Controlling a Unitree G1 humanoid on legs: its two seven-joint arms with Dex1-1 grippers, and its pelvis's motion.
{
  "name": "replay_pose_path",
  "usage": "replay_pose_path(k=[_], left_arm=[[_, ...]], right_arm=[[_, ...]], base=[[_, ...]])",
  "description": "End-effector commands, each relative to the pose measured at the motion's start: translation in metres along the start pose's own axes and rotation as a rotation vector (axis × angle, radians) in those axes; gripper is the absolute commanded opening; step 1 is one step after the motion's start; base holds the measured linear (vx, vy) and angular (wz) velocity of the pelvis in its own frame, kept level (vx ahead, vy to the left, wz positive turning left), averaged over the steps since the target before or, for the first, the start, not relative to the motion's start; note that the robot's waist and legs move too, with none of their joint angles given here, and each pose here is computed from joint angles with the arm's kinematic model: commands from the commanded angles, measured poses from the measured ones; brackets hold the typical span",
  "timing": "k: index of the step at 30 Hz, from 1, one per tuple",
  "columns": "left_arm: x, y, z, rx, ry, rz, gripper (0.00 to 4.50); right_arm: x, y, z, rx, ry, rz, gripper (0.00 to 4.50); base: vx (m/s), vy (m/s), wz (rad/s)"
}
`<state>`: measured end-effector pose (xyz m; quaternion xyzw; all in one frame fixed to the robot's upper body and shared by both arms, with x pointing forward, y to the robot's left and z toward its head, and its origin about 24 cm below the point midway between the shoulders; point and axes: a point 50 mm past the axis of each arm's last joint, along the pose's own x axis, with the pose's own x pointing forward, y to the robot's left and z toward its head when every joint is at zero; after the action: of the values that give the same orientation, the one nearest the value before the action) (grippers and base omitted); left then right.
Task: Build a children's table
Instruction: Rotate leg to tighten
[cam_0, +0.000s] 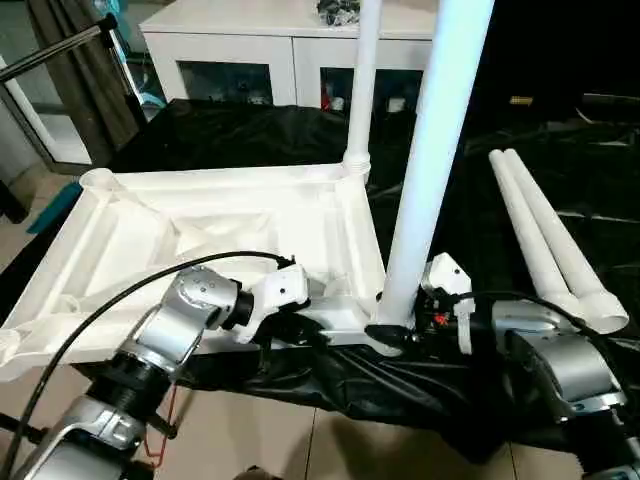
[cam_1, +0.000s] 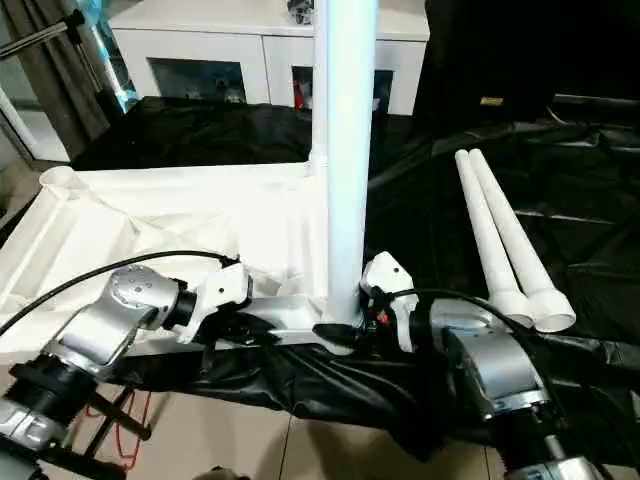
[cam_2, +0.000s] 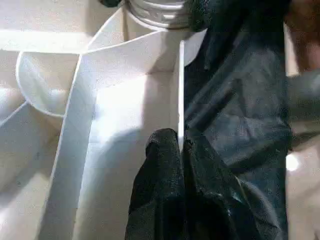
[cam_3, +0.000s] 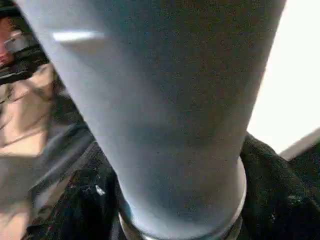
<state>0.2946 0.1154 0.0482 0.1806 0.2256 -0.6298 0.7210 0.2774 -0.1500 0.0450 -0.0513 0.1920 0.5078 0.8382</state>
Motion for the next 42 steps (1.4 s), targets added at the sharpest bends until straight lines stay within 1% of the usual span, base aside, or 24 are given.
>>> replay_pose_path(k=[1, 2, 4, 7, 8, 10, 11, 12, 14, 15, 16, 17, 18, 19, 21, 23, 26, 29, 32, 33, 35, 36, 38, 42], left_arm=[[0.022, 0.009, 0.020, -0.034, -0.051, 0.110, 0.00], [0.024, 0.011, 0.022, -0.050, -0.054, 0.135, 0.00], [0.035, 0.021, 0.030, -0.104, -0.075, 0.253, 0.00], [0.039, 0.023, 0.033, -0.116, -0.082, 0.281, 0.00], [0.047, 0.024, 0.041, -0.132, -0.098, 0.303, 0.00], [0.054, 0.022, 0.048, -0.134, -0.118, 0.297, 0.00], [0.057, 0.021, 0.051, -0.133, -0.127, 0.288, 0.00], [0.057, 0.020, 0.052, -0.131, -0.130, 0.283, 0.00], [0.058, 0.017, 0.053, -0.115, -0.132, 0.261, 0.00], [0.058, 0.015, 0.052, -0.096, -0.131, 0.237, 0.00], [0.057, 0.014, 0.052, -0.091, -0.131, 0.229, 0.00], [0.057, 0.012, 0.051, -0.077, -0.131, 0.207, 0.00], [0.054, 0.009, 0.049, -0.049, -0.131, 0.170, 0.00], [0.054, 0.009, 0.049, -0.048, -0.131, 0.168, 0.00], [0.048, 0.005, 0.044, -0.020, -0.124, 0.113, 0.00], [0.041, 0.000, 0.038, 0.006, -0.116, 0.058, 0.00], [0.033, -0.003, 0.033, 0.033, -0.112, -0.002, 0.00], [0.026, -0.006, 0.029, 0.050, -0.096, -0.055, 0.00], [0.021, -0.007, 0.025, 0.061, -0.079, -0.087, 0.00], [0.021, -0.007, 0.025, 0.061, -0.079, -0.087, 0.00], [0.018, -0.008, 0.024, 0.067, -0.076, -0.107, 0.00], [0.018, -0.008, 0.024, 0.067, -0.076, -0.107, 0.00], [0.016, -0.009, 0.023, 0.074, -0.076, -0.131, 0.00], [0.013, -0.010, 0.020, 0.072, -0.064, -0.159, 0.00]], right_arm=[[0.028, -0.002, -0.006, 0.051, 0.028, -0.154, 2.78], [0.031, -0.004, -0.008, 0.069, 0.029, -0.191, 2.77], [0.045, -0.009, -0.012, 0.168, 0.032, -0.325, 2.77], [0.050, -0.009, -0.013, 0.195, 0.034, -0.358, 2.76], [0.060, -0.009, -0.016, 0.240, 0.058, -0.428, 2.76], [0.070, -0.007, -0.017, 0.266, 0.076, -0.470, 2.76], [0.073, -0.006, -0.017, 0.270, 0.080, -0.477, 3.10], [0.074, -0.005, -0.017, 0.269, 0.080, -0.476, 3.10], [0.075, -0.005, -0.014, 0.270, 0.057, -0.466, 3.45], [0.075, -0.005, -0.011, 0.274, 0.039, -0.454, 3.48], [0.075, -0.005, -0.010, 0.273, 0.033, -0.452, 3.65], [0.075, -0.006, -0.008, 0.272, 0.016, -0.446, 3.65], [0.072, -0.008, -0.003, 0.248, -0.009, -0.426, 3.87], [0.072, -0.008, -0.003, 0.246, -0.011, -0.424, 3.94], [0.066, -0.010, 0.003, 0.204, -0.040, -0.376, 3.94], [0.056, -0.008, 0.008, 0.143, -0.061, -0.274, 3.94], [0.041, -0.004, 0.012, 0.055, -0.057, -0.122, 3.94], [0.026, 0.003, 0.011, 0.000, -0.030, 0.021, 3.94], [0.016, 0.006, 0.008, -0.018, 0.008, 0.109, 3.94], [0.016, 0.006, 0.008, -0.018, 0.008, 0.109, 3.94], [0.009, 0.009, 0.006, -0.020, 0.025, 0.156, 3.69], [0.009, 0.009, 0.006, -0.020, 0.025, 0.156, 3.69], [0.006, 0.012, 0.007, -0.018, 0.026, 0.188, 3.40], [0.004, 0.016, 0.007, -0.010, 0.021, 0.228, 3.21]], base=[[0.000, 0.000, 0.00], [0.000, 0.000, 0.00], [0.000, 0.000, 0.00], [0.000, 0.000, 0.00], [0.000, 0.000, 0.00], [0.000, 0.000, 0.00], [0.000, 0.000, 0.00], [0.000, 0.000, 0.00], [0.000, 0.000, 0.00], [0.000, 0.000, 0.00], [0.000, 0.000, 0.00], [0.000, 0.000, 0.00], [0.000, 0.000, 0.00], [0.000, 0.000, 0.00], [0.000, 0.000, 0.00], [0.028, -0.003, 0.00], [0.061, -0.008, 0.01], [0.056, -0.002, 0.02], [0.000, 0.000, 0.00], [0.000, 0.000, 0.00], [0.000, 0.000, 0.00], [0.000, 0.000, 0.00], [0.000, 0.000, 0.00], [0.000, 0.000, 0.00]])
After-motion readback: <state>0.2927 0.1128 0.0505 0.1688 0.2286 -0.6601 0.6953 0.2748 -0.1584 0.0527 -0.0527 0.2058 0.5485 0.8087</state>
